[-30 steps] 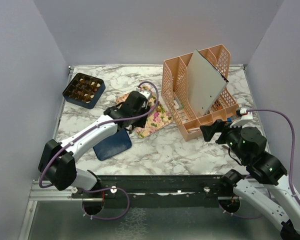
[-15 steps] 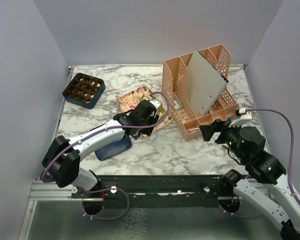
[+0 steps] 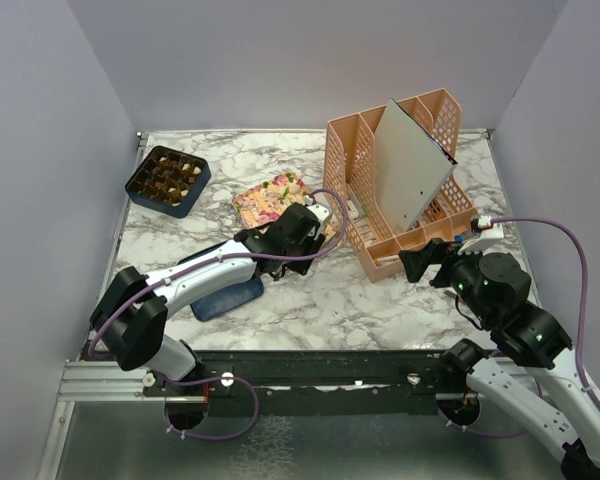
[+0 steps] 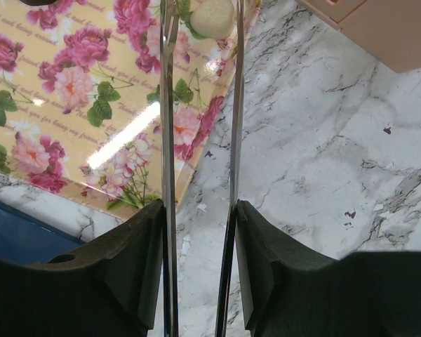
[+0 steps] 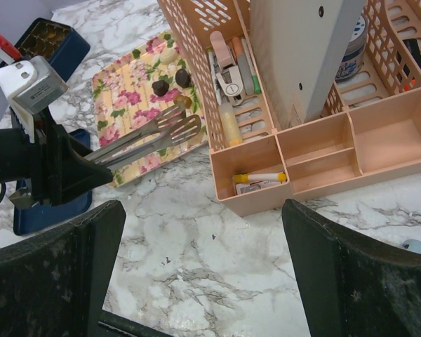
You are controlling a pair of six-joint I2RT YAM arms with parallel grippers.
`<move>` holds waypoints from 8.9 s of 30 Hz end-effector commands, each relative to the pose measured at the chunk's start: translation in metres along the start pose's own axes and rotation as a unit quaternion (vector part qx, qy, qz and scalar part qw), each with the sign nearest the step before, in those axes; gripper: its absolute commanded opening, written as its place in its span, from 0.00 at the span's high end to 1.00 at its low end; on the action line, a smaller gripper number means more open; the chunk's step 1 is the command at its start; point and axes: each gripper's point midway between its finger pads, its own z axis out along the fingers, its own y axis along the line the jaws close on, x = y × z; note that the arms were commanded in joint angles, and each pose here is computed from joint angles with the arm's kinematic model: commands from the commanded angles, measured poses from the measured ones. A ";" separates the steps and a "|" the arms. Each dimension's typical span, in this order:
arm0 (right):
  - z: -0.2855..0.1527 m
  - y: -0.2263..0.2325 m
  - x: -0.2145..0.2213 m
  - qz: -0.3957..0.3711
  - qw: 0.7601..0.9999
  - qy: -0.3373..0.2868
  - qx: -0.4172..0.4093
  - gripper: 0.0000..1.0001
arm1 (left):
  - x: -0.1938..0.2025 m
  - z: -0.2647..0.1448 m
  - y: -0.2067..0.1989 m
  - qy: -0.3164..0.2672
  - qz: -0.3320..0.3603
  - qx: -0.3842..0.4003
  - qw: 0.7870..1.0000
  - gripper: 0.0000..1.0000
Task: Pack the chocolate
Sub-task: Pick up the fake chocolate from the plate, then place the fake chocolate in the packing box, then pick up the fake chocolate from the plate.
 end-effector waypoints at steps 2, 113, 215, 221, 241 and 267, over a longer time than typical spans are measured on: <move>0.001 0.003 0.000 -0.004 1.000 -0.004 -0.009 0.01 | 0.001 0.004 0.000 -0.004 0.008 -0.004 1.000 0.53; -0.004 0.003 -0.005 -0.006 1.000 -0.012 -0.012 0.01 | 0.028 -0.115 0.339 -0.033 -0.353 -0.372 0.858 0.57; -0.005 0.004 -0.006 -0.004 1.000 -0.017 -0.017 0.01 | -0.019 0.024 0.096 0.041 -0.065 -0.132 0.988 0.62; -0.004 0.004 -0.005 -0.006 1.000 -0.014 -0.017 0.01 | -0.020 0.020 0.098 0.040 -0.069 -0.140 0.987 0.63; -0.005 0.005 -0.006 -0.004 1.000 -0.017 -0.019 0.01 | -0.023 -0.013 0.116 0.040 -0.094 -0.200 0.975 0.64; -0.006 0.005 -0.006 -0.007 1.000 -0.017 -0.021 0.01 | -0.030 -0.060 0.193 0.024 -0.188 -0.263 0.946 0.65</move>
